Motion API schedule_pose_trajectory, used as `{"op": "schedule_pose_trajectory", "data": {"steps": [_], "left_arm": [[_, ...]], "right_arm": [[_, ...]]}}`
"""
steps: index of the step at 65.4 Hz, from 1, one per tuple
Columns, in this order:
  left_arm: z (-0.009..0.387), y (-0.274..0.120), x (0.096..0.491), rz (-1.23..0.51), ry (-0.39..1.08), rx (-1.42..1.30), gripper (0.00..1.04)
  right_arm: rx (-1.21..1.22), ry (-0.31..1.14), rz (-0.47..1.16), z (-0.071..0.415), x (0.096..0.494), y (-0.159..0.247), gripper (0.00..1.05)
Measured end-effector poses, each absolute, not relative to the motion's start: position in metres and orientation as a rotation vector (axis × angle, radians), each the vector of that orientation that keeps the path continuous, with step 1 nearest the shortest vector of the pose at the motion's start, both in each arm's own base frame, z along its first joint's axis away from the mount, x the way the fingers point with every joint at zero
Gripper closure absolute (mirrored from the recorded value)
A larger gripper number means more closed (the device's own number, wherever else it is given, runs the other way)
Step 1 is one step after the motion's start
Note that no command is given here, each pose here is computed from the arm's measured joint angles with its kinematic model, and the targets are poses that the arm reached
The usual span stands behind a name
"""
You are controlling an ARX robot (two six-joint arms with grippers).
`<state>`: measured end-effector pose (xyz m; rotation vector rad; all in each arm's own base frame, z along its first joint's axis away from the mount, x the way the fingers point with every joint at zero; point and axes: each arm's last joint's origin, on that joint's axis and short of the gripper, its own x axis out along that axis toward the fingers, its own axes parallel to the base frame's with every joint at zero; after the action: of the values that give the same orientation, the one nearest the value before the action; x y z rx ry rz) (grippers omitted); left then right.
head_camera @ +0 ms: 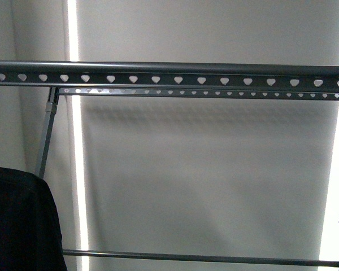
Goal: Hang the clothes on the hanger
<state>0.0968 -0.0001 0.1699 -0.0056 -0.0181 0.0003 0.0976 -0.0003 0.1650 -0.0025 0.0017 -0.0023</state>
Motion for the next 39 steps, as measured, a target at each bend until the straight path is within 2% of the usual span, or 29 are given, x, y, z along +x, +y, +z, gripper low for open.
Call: {"op": "schedule_pose_trajectory", "data": {"steps": [26, 32, 39], "left_arm": [[0.170, 0.000, 0.097, 0.000, -0.018, -0.006, 0.07], [0.169, -0.004, 0.099, -0.065, 0.099, -0.003, 0.07], [0.189, -0.013, 0.108, -0.028, 0.102, 0.010, 0.07]], "right_arm": [[-0.002, 0.002, -0.002, 0.165, 0.098, 0.000, 0.07], [-0.002, 0.002, -0.002, 0.165, 0.098, 0.000, 0.07], [-0.002, 0.002, -0.002, 0.165, 0.098, 0.000, 0.07]]}}
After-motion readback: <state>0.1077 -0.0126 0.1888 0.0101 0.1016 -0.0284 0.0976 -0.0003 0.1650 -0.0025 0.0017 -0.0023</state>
